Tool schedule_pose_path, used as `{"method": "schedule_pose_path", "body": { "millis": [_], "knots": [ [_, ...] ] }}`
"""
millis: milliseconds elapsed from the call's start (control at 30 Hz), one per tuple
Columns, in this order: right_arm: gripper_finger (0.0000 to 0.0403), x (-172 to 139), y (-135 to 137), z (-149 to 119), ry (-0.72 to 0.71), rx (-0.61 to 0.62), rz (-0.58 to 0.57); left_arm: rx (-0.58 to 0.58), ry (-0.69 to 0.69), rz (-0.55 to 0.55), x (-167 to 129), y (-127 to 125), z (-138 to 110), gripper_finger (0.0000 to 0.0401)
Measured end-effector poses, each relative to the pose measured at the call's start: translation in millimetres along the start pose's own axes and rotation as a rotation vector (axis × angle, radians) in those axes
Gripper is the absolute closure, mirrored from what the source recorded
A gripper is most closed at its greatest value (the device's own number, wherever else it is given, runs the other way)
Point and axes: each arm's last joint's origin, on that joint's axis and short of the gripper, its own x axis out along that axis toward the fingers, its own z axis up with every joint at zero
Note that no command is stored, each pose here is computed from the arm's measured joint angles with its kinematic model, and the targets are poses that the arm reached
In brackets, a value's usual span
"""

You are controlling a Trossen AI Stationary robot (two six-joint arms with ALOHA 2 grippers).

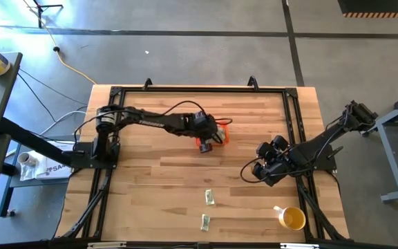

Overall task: Pick and place Stevia / Truvia into bins
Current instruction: Put the stevia packet into the orange bin

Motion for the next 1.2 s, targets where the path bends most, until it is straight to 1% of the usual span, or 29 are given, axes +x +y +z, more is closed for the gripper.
{"method": "schedule_pose_path", "body": {
  "millis": [67, 133, 267, 400, 467, 533, 600, 667, 700, 767, 833, 933, 1000, 1100, 1200],
  "knots": [
    [0.0068, 0.2, -0.2, 0.2, 0.001, 0.000, -0.002, 0.002, 0.009, -0.038, -3.4, -0.5, 3.9, 0.0316],
    [0.0069, 0.2, -0.4, 0.1, 0.002, 0.000, -0.003, 0.009, 0.016, -0.047, -7.1, -2.7, 7.7, 0.0310],
    [0.0068, 0.2, -0.5, 0.1, 0.001, -0.002, -0.004, 0.017, 0.017, 0.017, -8.3, 0.1, 9.0, 0.0302],
    [0.0068, 0.2, -0.5, 0.1, 0.001, -0.003, -0.004, -0.008, 0.083, 0.023, -11.4, 1.8, 3.0, 0.0300],
    [0.0069, 0.2, -0.4, 0.0, 0.004, -0.006, -0.002, -0.045, 0.108, -0.032, -25.5, -3.8, 2.0, 0.0300],
    [0.0068, -0.4, 2.0, -0.7, 0.024, -0.045, 0.029, -0.061, 0.074, -0.148, -43.8, -16.4, 8.3, 0.0300],
    [0.0068, 0.2, 7.4, -1.3, 0.055, -0.119, 0.085, -0.029, 0.063, -0.254, -59.9, -35.0, 9.8, 0.0300],
    [0.0068, 2.9, 14.9, -2.1, 0.085, -0.195, 0.139, 0.002, 0.059, -0.325, -68.7, -57.1, 9.0, 0.0300],
    [0.0068, 4.9, 18.3, -2.8, 0.099, -0.230, 0.156, -0.008, 0.070, -0.351, -72.3, -68.5, 7.3, 0.0300],
    [0.0068, 9.5, 23.8, -4.4, 0.117, -0.281, 0.166, -0.076, 0.108, -0.382, -79.4, -89.5, 2.5, 0.0300],
    [0.0068, 14.4, 27.7, -6.1, 0.128, -0.306, 0.152, -0.187, 0.142, -0.391, -83.0, -110.2, -2.0, 0.0300],
    [0.0067, 20.6, 31.3, -7.9, 0.144, -0.319, 0.128, -0.358, 0.180, -0.347, -83.8, -134.4, -10.2, 0.0300],
    [0.0066, 23.2, 32.5, -7.7, 0.150, -0.315, 0.124, -0.476, 0.154, -0.335, -85.1, -145.9, -9.5, 0.0299],
    [0.0066, 25.2, 32.0, -6.1, 0.160, -0.289, 0.121, -0.610, 0.149, -0.322, -84.3, -160.1, -12.0, 0.0297],
    [0.0066, 25.9, 31.3, -5.5, 0.172, -0.277, 0.122, -0.744, 0.188, -0.301, -76.0, -174.3, -20.0, 0.0275]
  ]
}}
